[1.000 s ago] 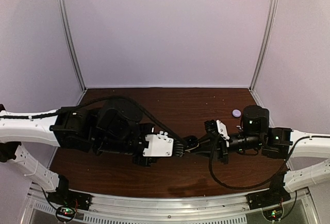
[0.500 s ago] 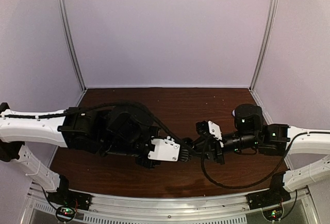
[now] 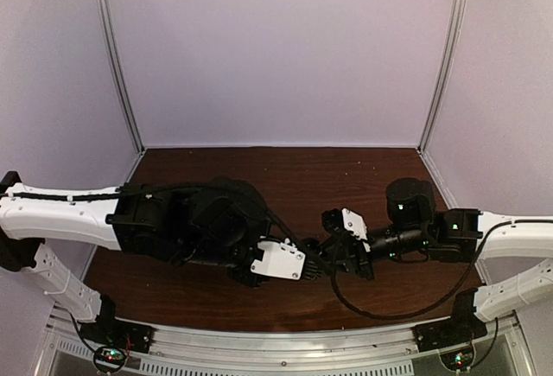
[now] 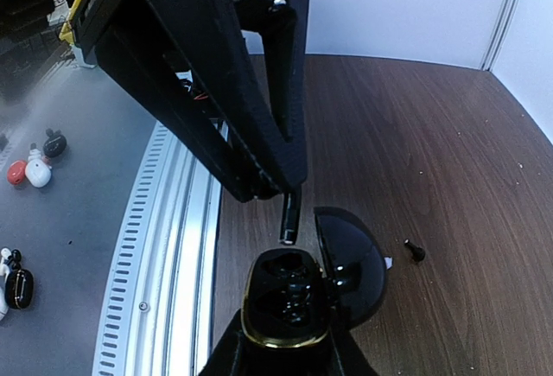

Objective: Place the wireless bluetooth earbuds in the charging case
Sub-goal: Place the left earbud in the left side groove of the charging case.

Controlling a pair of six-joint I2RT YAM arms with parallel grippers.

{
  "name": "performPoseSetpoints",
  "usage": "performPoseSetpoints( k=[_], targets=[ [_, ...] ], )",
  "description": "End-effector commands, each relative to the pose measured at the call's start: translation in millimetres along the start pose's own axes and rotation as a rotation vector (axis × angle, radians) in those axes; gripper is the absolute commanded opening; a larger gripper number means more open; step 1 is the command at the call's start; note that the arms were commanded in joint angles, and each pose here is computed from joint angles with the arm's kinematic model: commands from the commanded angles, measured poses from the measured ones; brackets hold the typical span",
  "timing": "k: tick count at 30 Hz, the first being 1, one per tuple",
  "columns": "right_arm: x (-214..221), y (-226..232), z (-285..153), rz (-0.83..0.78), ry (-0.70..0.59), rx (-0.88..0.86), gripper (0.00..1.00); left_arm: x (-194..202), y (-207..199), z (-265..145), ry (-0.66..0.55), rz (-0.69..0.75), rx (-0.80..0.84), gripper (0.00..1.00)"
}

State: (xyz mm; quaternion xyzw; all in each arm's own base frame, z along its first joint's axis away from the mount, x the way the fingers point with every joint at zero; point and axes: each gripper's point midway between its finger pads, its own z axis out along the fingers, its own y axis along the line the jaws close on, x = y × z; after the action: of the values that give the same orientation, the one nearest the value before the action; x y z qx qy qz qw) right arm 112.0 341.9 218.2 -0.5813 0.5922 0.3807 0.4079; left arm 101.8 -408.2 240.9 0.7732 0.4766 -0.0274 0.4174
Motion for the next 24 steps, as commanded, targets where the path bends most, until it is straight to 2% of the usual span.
performPoseSetpoints(
  k=[1, 15, 24],
  targets=[
    [-17, -2, -1, -0.001, -0.03, 0.01, 0.0, -12, 9, -4, -0.025, 0.016, -0.028, 0.1],
    [-18, 2, 1, -0.003, -0.028, -0.005, 0.0, -7, 4, 5, 0.007, 0.062, -0.02, 0.1],
    [-15, 3, 6, 0.014, -0.006, -0.019, 0.0, 2, -4, 14, 0.068, 0.121, -0.012, 0.1]
  ],
)
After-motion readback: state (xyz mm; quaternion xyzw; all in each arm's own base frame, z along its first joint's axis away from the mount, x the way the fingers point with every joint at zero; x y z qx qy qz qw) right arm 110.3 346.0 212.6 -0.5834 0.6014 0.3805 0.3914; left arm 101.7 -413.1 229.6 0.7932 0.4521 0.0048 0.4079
